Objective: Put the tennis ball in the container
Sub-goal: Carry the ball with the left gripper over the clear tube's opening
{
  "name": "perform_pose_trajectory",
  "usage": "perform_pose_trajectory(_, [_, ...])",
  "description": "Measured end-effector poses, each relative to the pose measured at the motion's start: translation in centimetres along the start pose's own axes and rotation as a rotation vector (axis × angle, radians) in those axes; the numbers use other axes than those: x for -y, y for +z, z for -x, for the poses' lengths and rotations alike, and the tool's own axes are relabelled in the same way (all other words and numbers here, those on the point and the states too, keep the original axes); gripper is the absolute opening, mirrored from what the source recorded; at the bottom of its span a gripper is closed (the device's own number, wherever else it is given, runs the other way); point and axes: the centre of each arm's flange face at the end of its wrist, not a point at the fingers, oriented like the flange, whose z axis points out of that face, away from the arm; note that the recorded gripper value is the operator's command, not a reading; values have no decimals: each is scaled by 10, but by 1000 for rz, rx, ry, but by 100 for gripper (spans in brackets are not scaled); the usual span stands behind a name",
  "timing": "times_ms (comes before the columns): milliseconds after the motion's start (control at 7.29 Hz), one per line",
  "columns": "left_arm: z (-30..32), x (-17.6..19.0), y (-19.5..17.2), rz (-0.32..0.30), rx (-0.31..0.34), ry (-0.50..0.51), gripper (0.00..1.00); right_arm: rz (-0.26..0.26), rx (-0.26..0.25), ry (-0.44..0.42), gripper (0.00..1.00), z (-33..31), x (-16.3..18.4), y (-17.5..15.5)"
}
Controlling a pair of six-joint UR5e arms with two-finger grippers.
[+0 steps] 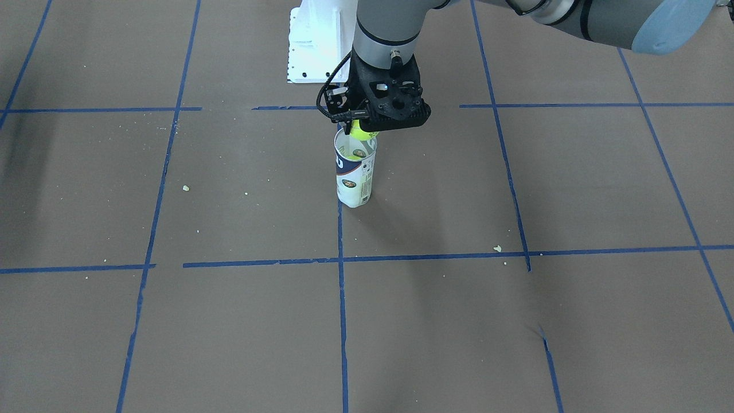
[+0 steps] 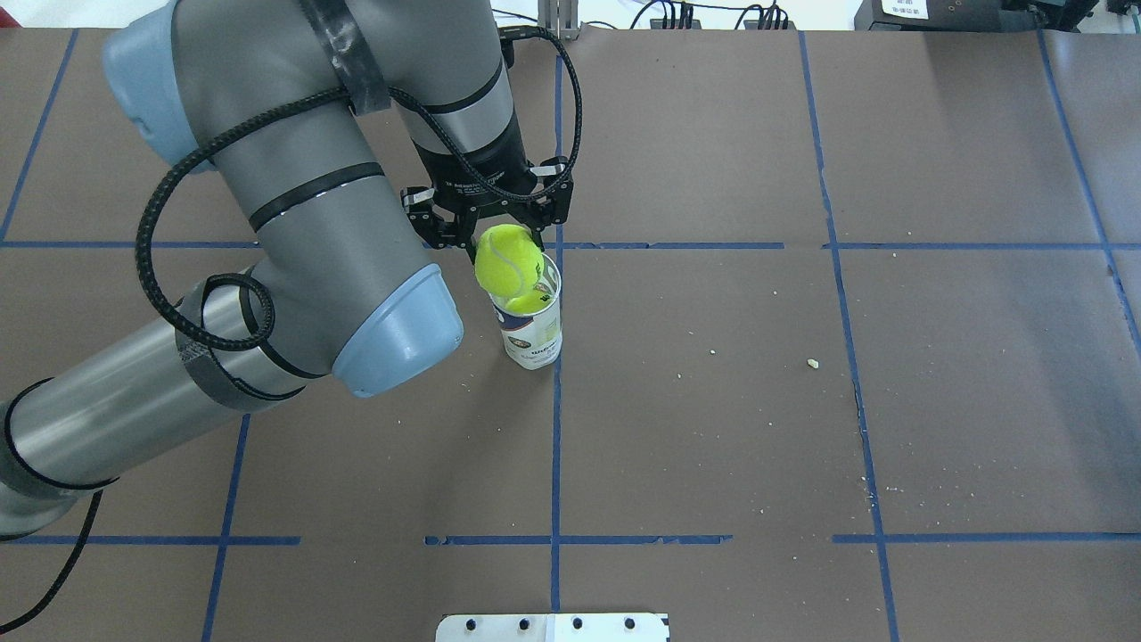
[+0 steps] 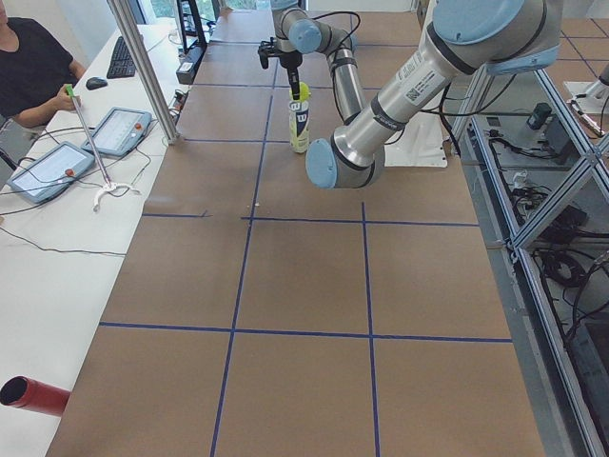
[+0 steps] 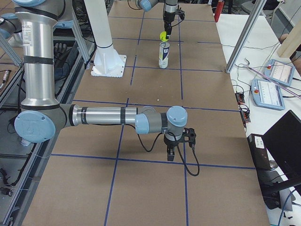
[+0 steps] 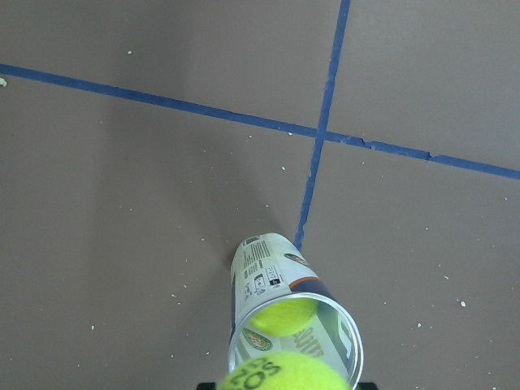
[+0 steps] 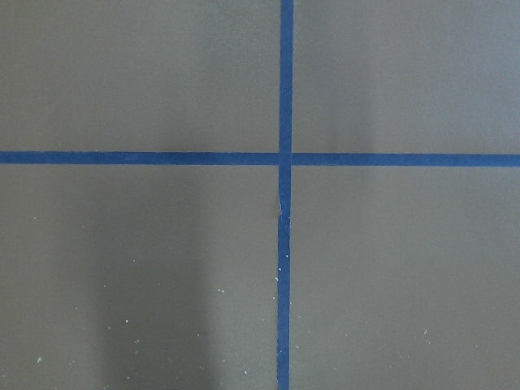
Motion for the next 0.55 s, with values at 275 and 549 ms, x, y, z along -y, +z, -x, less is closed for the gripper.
perform_pose_trajectory(275, [-5, -2, 2, 2, -9, 1, 0, 0, 0, 0, 100, 0, 0, 0])
perform_pose_trajectory(549, [-11, -1, 0, 0, -17, 1, 0, 0, 0, 0, 100, 0, 0, 0])
